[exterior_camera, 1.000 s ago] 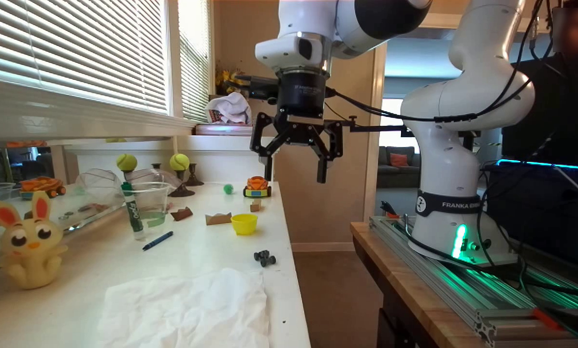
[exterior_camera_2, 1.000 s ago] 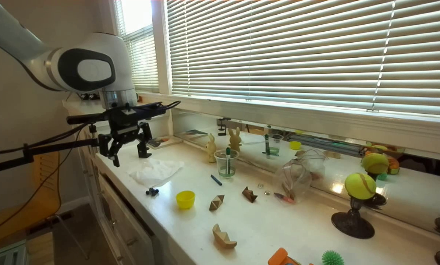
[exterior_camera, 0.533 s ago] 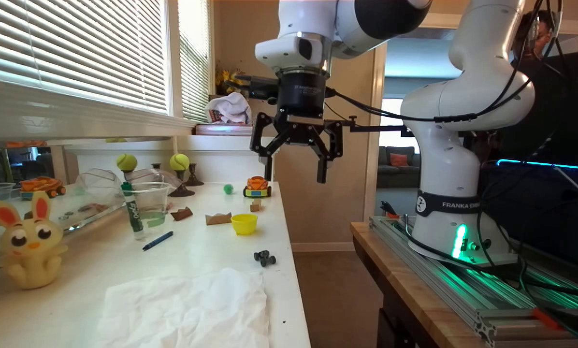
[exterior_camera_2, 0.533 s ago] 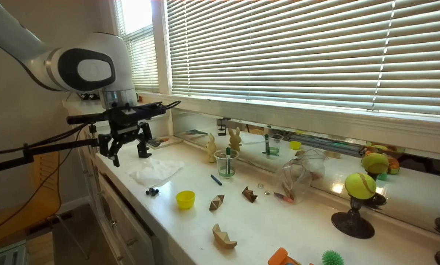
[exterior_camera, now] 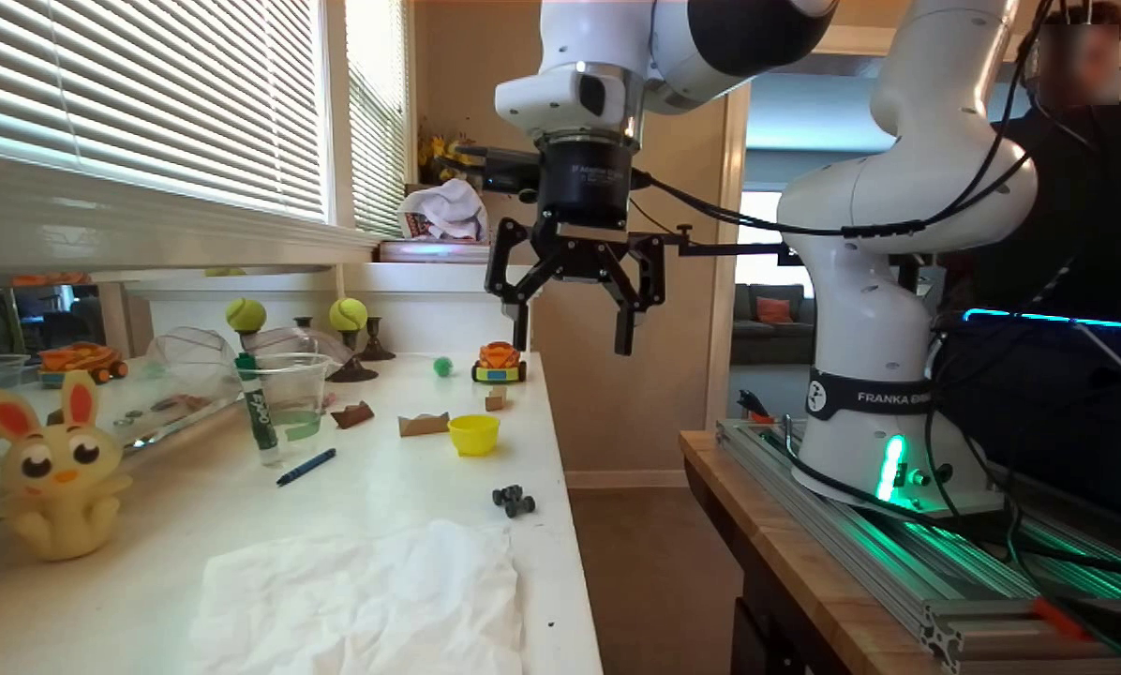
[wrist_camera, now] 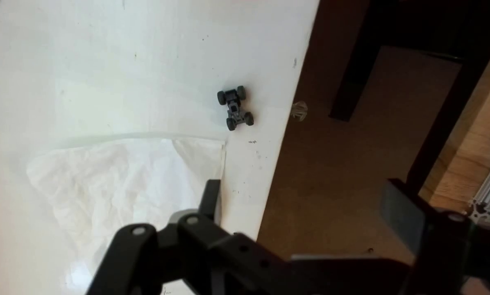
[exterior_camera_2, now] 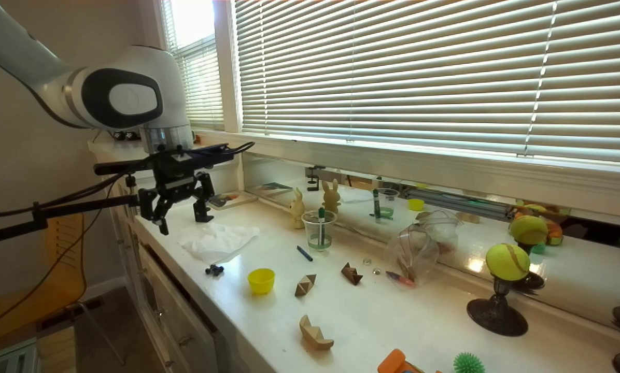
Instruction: Move the black toy car from side to side
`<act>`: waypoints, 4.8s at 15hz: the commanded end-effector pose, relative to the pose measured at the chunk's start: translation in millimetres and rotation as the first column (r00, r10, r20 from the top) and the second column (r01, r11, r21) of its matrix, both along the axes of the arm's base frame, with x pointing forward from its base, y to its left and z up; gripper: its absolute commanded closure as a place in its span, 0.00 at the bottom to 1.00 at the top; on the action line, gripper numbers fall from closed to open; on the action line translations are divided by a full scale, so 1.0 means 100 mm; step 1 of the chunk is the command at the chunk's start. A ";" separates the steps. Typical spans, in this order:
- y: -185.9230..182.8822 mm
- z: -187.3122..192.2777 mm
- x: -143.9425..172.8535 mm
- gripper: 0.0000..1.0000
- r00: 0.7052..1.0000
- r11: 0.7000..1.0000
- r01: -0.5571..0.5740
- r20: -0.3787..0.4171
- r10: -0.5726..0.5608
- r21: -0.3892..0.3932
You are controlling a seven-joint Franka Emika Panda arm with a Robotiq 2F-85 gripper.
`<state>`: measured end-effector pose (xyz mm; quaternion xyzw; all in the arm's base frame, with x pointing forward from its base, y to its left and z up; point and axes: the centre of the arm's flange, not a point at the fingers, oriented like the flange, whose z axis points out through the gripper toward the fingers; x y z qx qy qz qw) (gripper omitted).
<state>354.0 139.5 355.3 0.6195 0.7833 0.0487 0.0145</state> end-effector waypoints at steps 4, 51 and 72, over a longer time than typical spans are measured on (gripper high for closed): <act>0.00 0.00 0.00 0.00 1.000 1.000 0.000 0.000 0.000 0.000; 0.00 -0.11 0.31 0.00 0.998 0.999 0.001 0.062 0.001 -0.035; 0.18 -1.00 0.56 0.00 0.985 0.976 -0.163 0.027 0.168 -0.142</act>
